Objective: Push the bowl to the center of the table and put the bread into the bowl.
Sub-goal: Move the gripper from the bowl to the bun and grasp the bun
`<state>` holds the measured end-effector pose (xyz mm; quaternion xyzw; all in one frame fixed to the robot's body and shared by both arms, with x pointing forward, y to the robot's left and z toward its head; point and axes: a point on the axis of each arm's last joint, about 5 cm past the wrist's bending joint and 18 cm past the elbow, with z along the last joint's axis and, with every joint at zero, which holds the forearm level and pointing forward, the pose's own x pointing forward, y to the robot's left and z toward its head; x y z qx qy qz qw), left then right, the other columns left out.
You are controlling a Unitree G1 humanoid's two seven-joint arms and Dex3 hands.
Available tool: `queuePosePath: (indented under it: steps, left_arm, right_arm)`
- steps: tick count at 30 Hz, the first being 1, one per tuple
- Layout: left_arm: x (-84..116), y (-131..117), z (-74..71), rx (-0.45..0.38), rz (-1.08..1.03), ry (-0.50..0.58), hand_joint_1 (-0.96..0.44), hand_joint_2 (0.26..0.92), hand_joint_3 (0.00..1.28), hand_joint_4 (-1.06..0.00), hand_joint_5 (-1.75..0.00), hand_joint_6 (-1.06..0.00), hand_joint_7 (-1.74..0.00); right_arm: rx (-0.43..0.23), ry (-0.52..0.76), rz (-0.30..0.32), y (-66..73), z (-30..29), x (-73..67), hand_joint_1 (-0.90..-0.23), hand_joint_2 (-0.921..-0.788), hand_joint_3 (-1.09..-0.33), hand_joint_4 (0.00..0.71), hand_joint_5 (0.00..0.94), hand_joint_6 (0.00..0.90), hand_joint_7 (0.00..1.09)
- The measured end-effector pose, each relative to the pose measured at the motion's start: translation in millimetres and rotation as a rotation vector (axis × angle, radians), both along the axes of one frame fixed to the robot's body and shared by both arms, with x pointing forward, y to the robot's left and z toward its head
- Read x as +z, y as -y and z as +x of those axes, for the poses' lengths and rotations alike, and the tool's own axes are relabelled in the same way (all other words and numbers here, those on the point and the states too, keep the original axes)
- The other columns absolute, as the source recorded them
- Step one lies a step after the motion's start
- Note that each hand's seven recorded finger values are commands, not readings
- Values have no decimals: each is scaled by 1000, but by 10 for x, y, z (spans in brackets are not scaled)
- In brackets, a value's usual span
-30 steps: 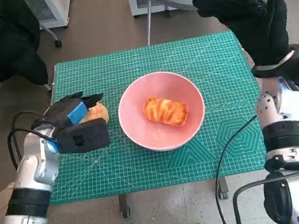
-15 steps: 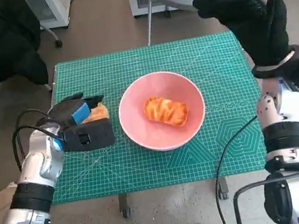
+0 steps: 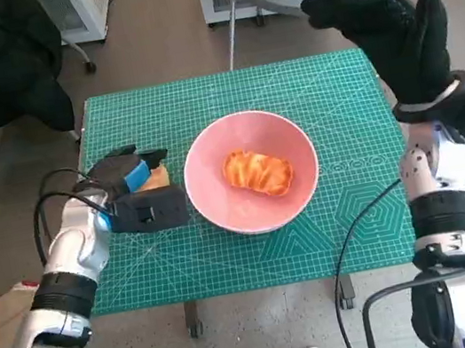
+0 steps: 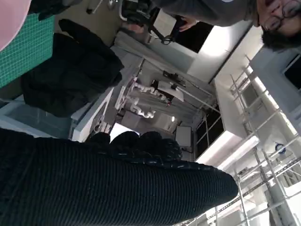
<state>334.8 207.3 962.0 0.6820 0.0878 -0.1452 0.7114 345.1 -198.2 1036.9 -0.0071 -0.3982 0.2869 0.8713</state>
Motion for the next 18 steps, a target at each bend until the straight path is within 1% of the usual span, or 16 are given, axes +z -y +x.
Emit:
queuePosePath:
  steps: [5,15,16,17,18]
  left_arm:
    - [-15,14,17,2,5,5,9,758,4,-205,-16,-376,-21]
    - [-43,20,48,13,11,9,23,789,12,-323,-15,-502,-28]
    - [-43,24,51,14,13,7,22,796,14,-348,-19,-526,-32]
    - [-44,27,53,14,15,6,25,811,18,-404,-31,-569,-41]
    - [-46,32,57,14,18,7,26,817,18,-427,-31,-586,-41]
  right_arm:
    - [-1,0,-2,5,-6,-9,-723,-921,-880,337,0,411,1]
    - [-2,10,-7,8,-12,7,-722,-921,-889,335,0,410,1]
    - [-2,11,-8,8,-12,8,-722,-921,-890,335,0,410,1]
    - [-2,11,-8,9,-12,9,-722,-921,-891,335,0,410,1]
    - [-2,11,-8,10,-13,9,-722,-921,-891,335,0,410,1]
